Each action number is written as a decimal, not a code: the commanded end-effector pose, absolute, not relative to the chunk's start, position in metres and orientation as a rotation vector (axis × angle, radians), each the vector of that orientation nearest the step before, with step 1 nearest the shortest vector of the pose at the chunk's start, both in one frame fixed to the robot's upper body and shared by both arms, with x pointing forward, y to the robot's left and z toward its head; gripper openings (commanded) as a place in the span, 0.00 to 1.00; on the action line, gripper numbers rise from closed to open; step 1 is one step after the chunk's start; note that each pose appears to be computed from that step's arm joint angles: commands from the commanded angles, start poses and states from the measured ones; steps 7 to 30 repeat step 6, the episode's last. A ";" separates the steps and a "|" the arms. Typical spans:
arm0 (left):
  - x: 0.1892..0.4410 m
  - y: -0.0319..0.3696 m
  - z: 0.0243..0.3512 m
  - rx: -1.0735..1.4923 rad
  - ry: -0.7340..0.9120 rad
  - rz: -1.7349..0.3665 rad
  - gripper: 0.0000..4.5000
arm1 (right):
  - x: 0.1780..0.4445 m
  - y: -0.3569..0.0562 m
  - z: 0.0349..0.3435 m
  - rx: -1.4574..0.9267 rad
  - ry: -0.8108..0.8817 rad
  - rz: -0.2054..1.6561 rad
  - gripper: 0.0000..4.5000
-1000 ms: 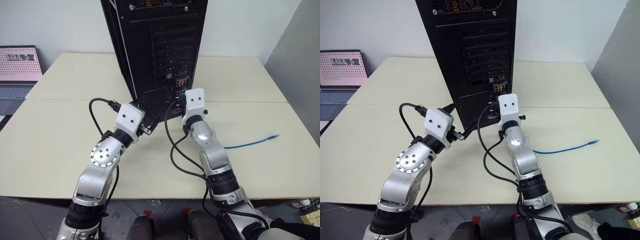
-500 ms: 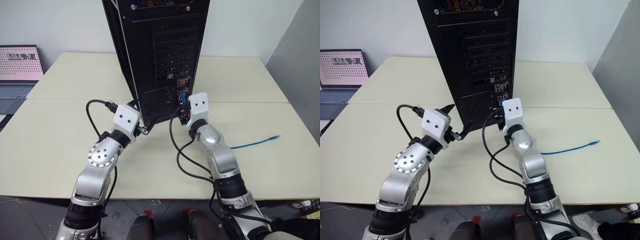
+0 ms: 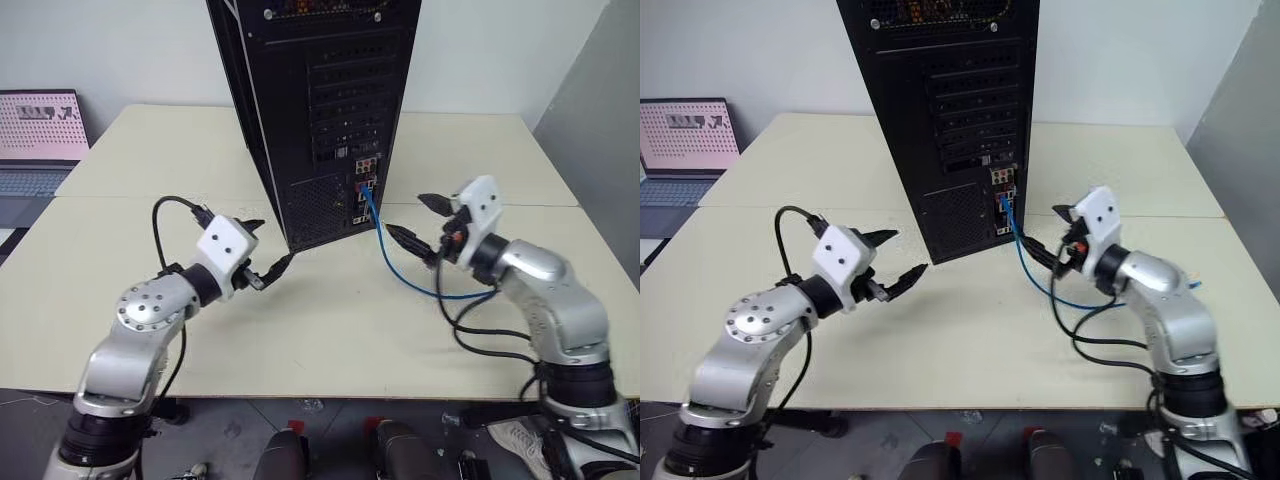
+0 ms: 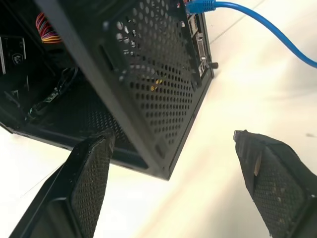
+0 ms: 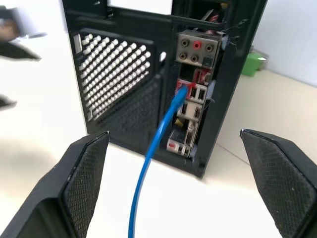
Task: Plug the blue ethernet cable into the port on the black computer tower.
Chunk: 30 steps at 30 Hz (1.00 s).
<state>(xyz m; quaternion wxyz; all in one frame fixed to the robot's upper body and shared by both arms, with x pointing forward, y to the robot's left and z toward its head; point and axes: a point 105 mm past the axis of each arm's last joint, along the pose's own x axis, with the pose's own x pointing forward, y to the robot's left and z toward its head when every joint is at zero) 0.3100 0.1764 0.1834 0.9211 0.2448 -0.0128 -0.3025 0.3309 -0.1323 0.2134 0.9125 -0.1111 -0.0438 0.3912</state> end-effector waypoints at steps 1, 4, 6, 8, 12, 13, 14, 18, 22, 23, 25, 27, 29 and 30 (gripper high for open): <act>0.307 0.188 0.202 0.498 -0.058 -0.635 0.90 | 0.320 -0.140 0.230 -0.231 -0.136 0.891 0.99; 0.304 0.193 0.205 0.474 -0.048 -0.661 0.90 | 0.319 -0.144 0.233 -0.232 -0.129 0.922 0.99; 0.301 0.193 0.205 0.450 -0.041 -0.686 0.90 | 0.318 -0.144 0.232 -0.235 -0.124 0.936 0.99; 0.301 0.193 0.205 0.450 -0.041 -0.686 0.90 | 0.318 -0.144 0.232 -0.235 -0.124 0.936 0.99; 0.301 0.193 0.205 0.450 -0.041 -0.686 0.90 | 0.318 -0.144 0.232 -0.235 -0.124 0.936 0.99; 0.301 0.193 0.205 0.450 -0.041 -0.686 0.90 | 0.318 -0.144 0.232 -0.235 -0.124 0.936 0.99; 0.301 0.193 0.205 0.450 -0.041 -0.686 0.90 | 0.318 -0.144 0.232 -0.235 -0.124 0.936 0.99; 0.301 0.193 0.205 0.450 -0.041 -0.686 0.90 | 0.318 -0.144 0.232 -0.235 -0.124 0.936 0.99; 0.301 0.193 0.205 0.450 -0.041 -0.686 0.90 | 0.318 -0.144 0.232 -0.235 -0.124 0.936 0.99; 0.301 0.193 0.205 0.450 -0.041 -0.686 0.90 | 0.318 -0.144 0.232 -0.235 -0.124 0.936 0.99; 0.301 0.193 0.205 0.450 -0.041 -0.686 0.90 | 0.318 -0.144 0.232 -0.235 -0.124 0.936 0.99; 0.301 0.193 0.205 0.450 -0.041 -0.686 0.90 | 0.318 -0.144 0.232 -0.235 -0.124 0.936 0.99; 0.301 0.193 0.205 0.450 -0.041 -0.686 0.90 | 0.318 -0.144 0.232 -0.235 -0.124 0.936 0.99; 0.301 0.193 0.205 0.450 -0.041 -0.686 0.90 | 0.318 -0.144 0.232 -0.235 -0.124 0.936 0.99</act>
